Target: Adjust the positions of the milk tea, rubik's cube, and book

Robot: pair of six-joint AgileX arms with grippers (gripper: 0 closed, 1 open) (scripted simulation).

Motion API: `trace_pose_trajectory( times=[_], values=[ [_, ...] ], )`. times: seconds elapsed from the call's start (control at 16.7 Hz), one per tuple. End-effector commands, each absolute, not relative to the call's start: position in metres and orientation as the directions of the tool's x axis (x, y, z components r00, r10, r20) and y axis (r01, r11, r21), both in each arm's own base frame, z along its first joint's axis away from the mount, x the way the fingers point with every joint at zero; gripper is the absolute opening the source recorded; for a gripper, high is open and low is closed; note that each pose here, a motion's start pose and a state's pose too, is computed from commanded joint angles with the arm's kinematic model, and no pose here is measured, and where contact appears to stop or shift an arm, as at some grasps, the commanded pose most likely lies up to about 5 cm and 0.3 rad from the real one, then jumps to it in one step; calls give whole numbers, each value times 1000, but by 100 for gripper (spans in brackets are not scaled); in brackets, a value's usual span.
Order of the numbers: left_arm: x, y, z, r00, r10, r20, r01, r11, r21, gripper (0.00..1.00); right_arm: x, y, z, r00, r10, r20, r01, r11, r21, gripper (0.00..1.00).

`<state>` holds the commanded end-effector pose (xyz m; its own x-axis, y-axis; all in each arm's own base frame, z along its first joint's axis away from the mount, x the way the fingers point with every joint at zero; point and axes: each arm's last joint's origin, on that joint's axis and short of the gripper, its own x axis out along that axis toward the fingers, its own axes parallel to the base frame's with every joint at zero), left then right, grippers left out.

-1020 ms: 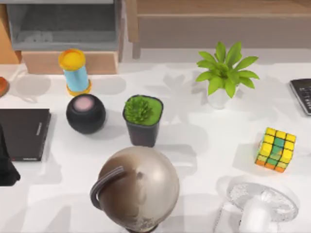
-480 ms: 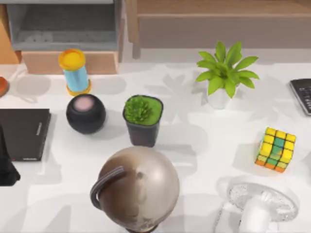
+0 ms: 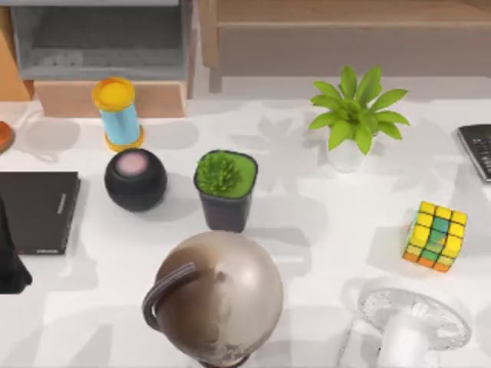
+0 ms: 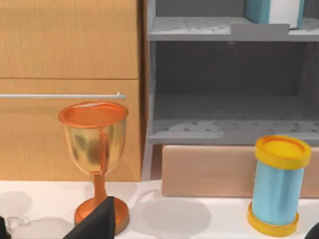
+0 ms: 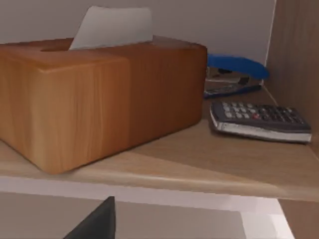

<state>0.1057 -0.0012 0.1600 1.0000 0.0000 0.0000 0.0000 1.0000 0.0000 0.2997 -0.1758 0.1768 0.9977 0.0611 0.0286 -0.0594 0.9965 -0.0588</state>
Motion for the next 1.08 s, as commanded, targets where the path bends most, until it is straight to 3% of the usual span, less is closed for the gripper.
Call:
trace_pose_trajectory(
  times=[0.24,0.54,0.78,1.08],
  values=[
    [106,-1,160,1000,0,0,0,1000,0,100,344,-153,203,985,135,-107,-129,990,54,100],
    [106,-1,160,1000,0,0,0,1000,0,100,381,-81,222,860,253,-444,-116,943,313,100],
    [106,-1,160,1000,0,0,0,1000,0,100,377,-9,219,589,293,-753,70,910,408,100],
    [106,-1,160,1000,0,0,0,1000,0,100,347,64,211,200,170,-965,305,925,226,100]
  ],
)
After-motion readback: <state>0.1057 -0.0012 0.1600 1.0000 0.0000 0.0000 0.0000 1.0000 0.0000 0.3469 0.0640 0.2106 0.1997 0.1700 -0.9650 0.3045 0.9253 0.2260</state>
